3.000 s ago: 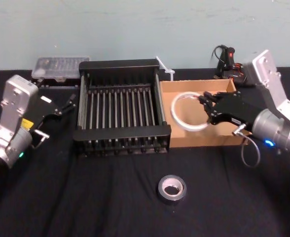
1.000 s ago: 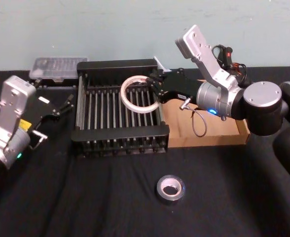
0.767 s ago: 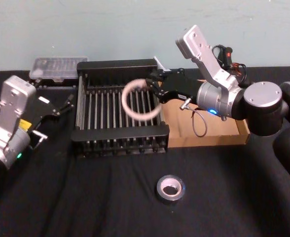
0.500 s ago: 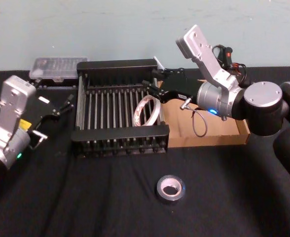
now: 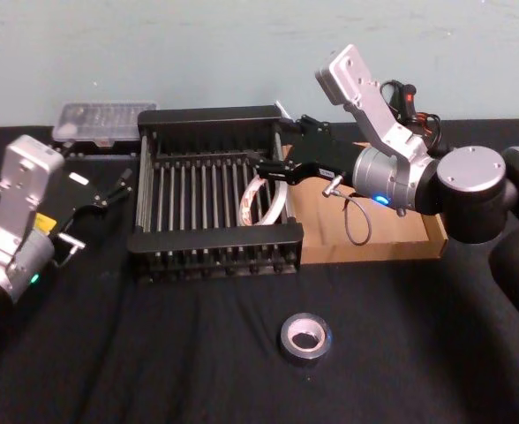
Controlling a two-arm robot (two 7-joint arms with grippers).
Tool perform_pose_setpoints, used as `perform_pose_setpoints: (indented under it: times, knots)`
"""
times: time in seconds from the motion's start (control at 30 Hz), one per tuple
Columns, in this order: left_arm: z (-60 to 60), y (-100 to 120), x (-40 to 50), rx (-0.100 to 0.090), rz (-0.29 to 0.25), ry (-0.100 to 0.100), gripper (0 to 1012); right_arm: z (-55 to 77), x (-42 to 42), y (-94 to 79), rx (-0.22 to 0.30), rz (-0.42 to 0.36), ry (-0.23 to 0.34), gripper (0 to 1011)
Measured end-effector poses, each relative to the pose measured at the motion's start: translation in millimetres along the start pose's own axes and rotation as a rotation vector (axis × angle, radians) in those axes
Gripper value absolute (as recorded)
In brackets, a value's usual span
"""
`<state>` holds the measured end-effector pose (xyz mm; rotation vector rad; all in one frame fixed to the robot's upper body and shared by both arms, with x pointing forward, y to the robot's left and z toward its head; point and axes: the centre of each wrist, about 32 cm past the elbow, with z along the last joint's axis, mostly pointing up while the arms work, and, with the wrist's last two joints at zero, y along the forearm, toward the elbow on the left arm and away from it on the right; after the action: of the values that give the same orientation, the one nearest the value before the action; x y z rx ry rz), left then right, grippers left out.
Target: Pick up the white tape and place it into the black box , Pick up the silver tape and place it into the brown box.
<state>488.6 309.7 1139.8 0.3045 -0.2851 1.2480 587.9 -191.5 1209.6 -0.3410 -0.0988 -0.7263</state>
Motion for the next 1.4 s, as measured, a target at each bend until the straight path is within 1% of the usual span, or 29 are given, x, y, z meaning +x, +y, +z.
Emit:
perform_pose_setpoints:
  times: [0.03, 0.07, 0.1, 0.13, 0.2, 0.43, 0.63, 0.73, 0.83, 0.87, 0.97, 1.1, 1.13, 1.27, 1.37, 1.4]
  knots:
    - [0.0, 0, 0.0, 0.000, 0.000, 0.000, 1001, 0.0, 0.0, 0.0, 0.000, 0.000, 0.000, 874]
    - [0.0, 0, 0.0, 0.000, 0.000, 0.000, 1001, 0.0, 0.0, 0.0, 0.000, 0.000, 0.000, 908]
    - [0.0, 0, 0.0, 0.000, 0.000, 0.000, 1001, 0.0, 0.0, 0.0, 0.000, 0.000, 0.000, 920]
    - [0.0, 0, 0.0, 0.000, 0.000, 0.000, 1001, 0.0, 0.0, 0.0, 0.000, 0.000, 0.000, 965]
    - [0.0, 0, 0.0, 0.000, 0.000, 0.000, 1001, 0.0, 0.0, 0.0, 0.000, 0.000, 0.000, 998]
    - [0.0, 0, 0.0, 0.000, 0.000, 0.000, 1001, 1.6, -0.4, -5.1, 0.011, 0.000, -0.006, 1000]
    - [0.0, 0, 0.0, 0.000, 0.000, 0.000, 1001, 4.4, 0.2, -19.4, 0.033, -0.011, 0.000, 1000]
    - [0.0, 0, 0.0, 0.000, 0.000, 0.000, 1001, 5.0, 0.0, -29.8, 0.041, -0.019, 0.006, 1000]
    - [0.0, 0, 0.0, 0.000, 0.000, 0.000, 1001, 5.1, -1.3, -45.1, 0.048, -0.032, 0.011, 1000]
    - [0.0, 0, 0.0, 0.000, 0.000, 0.000, 1001, 5.1, -1.3, -45.1, 0.048, -0.032, 0.011, 1000]
    - [0.0, 0, 0.0, 0.000, 0.000, 0.000, 1002, 3.0, -3.4, -61.5, 0.047, -0.042, 0.014, 1000]
    - [0.0, 0, 0.0, 0.000, 0.000, 0.000, 1001, 1.0, -6.1, -75.2, 0.044, -0.047, 0.016, 1000]
    - [0.0, 0, 0.0, 0.000, 0.000, 0.000, 1001, -0.7, -8.3, -82.3, 0.039, -0.047, 0.017, 1000]
    - [0.0, 0, 0.0, 0.000, 0.000, 0.000, 1001, -6.2, -15.6, -100.5, 0.019, -0.043, 0.021, 1000]
    - [0.0, 0, 0.0, 0.000, 0.000, 0.000, 1001, -9.2, -19.6, -109.0, 0.005, -0.038, 0.025, 1000]
    - [0.0, 0, 0.0, 0.000, 0.000, 0.000, 1001, -11.1, -22.1, -114.3, -0.004, -0.035, 0.028, 1000]
